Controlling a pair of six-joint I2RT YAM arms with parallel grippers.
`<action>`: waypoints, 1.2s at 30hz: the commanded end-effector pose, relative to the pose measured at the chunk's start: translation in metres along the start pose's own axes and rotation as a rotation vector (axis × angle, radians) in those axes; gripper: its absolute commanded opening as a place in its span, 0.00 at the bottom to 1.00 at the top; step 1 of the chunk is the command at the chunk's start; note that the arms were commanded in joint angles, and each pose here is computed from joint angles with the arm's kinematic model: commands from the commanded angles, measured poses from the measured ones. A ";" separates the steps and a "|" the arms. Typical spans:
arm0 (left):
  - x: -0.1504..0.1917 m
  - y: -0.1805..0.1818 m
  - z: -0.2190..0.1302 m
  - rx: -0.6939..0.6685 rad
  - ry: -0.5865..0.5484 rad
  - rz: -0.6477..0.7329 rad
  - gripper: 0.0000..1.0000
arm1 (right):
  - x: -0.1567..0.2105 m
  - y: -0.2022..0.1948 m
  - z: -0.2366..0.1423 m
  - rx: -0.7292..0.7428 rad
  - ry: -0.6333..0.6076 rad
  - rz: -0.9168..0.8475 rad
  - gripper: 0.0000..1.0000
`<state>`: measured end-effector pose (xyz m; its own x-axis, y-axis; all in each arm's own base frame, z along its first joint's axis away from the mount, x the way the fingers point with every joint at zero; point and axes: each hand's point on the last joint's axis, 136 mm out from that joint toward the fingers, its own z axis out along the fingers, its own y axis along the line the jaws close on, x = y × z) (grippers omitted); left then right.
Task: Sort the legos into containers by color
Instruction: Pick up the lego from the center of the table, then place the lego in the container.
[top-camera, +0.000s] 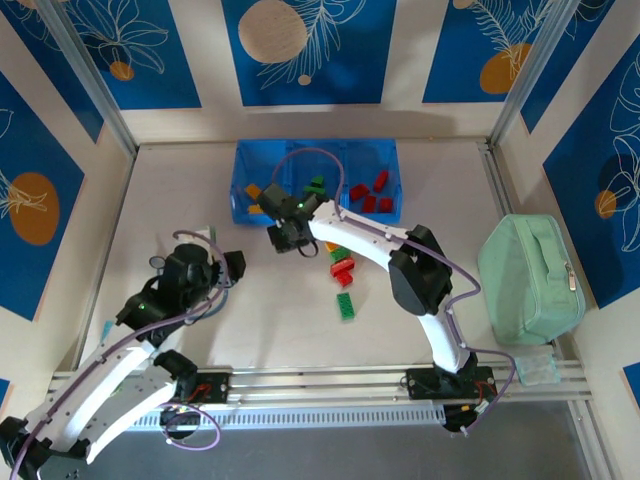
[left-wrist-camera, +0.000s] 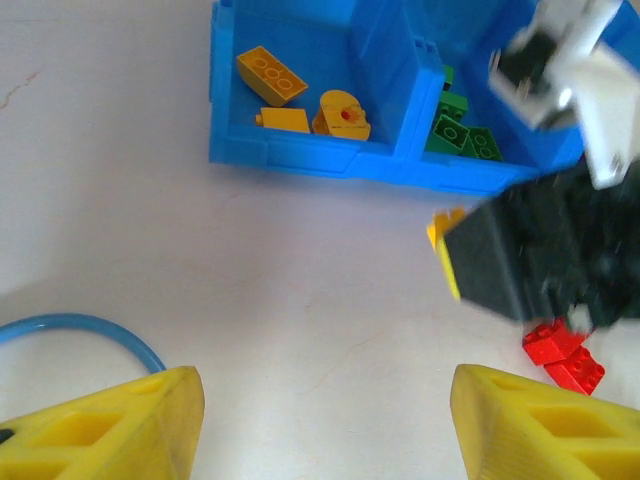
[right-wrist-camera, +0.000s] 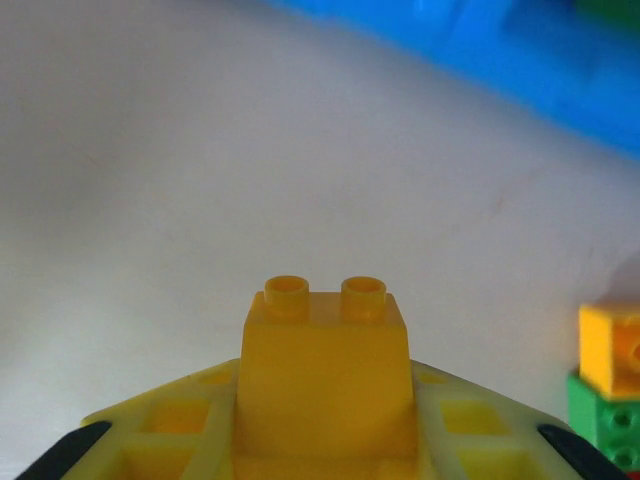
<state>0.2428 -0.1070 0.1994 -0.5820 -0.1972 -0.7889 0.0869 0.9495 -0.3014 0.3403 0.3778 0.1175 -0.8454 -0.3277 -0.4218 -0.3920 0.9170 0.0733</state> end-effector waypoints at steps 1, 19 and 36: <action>0.004 0.003 -0.004 -0.010 0.004 -0.001 0.66 | -0.036 0.002 -0.001 -0.053 -0.061 -0.029 0.31; 0.011 0.012 -0.014 -0.021 0.005 -0.002 0.66 | -0.130 0.027 0.034 -0.169 -0.221 -0.039 0.32; 0.014 0.002 -0.007 0.002 0.035 0.020 0.67 | -0.155 -0.002 -0.015 -0.124 -0.300 0.032 0.78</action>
<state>0.2292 -0.0997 0.1870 -0.6107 -0.1846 -0.7700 0.0732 0.9551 -0.2871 0.4762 0.4378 0.1591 -0.7237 -0.2261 -0.6521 -0.4423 0.8772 0.1867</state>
